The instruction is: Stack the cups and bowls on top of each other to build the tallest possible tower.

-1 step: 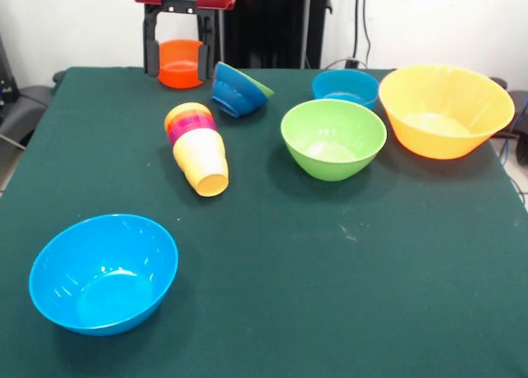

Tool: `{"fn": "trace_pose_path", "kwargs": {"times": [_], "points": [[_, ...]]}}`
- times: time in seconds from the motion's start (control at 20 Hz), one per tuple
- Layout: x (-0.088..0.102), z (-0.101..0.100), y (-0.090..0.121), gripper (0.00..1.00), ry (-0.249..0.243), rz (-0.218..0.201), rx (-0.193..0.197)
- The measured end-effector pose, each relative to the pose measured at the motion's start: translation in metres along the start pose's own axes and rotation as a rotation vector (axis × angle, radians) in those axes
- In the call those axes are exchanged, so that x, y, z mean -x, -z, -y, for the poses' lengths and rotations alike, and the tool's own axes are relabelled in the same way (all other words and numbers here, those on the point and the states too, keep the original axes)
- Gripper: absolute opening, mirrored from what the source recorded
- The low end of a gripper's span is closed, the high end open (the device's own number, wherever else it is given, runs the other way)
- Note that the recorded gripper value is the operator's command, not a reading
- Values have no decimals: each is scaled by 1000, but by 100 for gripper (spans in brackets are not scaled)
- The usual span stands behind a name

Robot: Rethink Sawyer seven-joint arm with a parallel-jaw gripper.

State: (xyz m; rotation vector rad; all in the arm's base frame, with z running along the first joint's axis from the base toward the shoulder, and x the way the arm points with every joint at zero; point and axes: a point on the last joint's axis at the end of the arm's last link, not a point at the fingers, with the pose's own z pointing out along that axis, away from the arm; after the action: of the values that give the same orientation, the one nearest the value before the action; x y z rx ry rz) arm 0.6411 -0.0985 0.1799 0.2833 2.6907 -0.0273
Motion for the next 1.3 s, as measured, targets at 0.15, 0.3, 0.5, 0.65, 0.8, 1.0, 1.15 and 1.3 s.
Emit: {"fn": "trace_pose_path", "kwargs": {"times": [0.15,0.3,0.5,0.65,0.8,1.0,1.15,1.3], "points": [[7,-1,11,100,-35,-13,-6],[12,-2,23,100,-78,-53,-22],[16,-2,62,100,-179,-221,-84],[19,-1,87,100,-214,-323,-127],[20,-1,102,100,-224,-373,-153],[22,-3,106,100,-219,-366,-158],[22,-4,99,100,-205,-314,-142],[17,-4,88,100,-180,-265,-127]]}}
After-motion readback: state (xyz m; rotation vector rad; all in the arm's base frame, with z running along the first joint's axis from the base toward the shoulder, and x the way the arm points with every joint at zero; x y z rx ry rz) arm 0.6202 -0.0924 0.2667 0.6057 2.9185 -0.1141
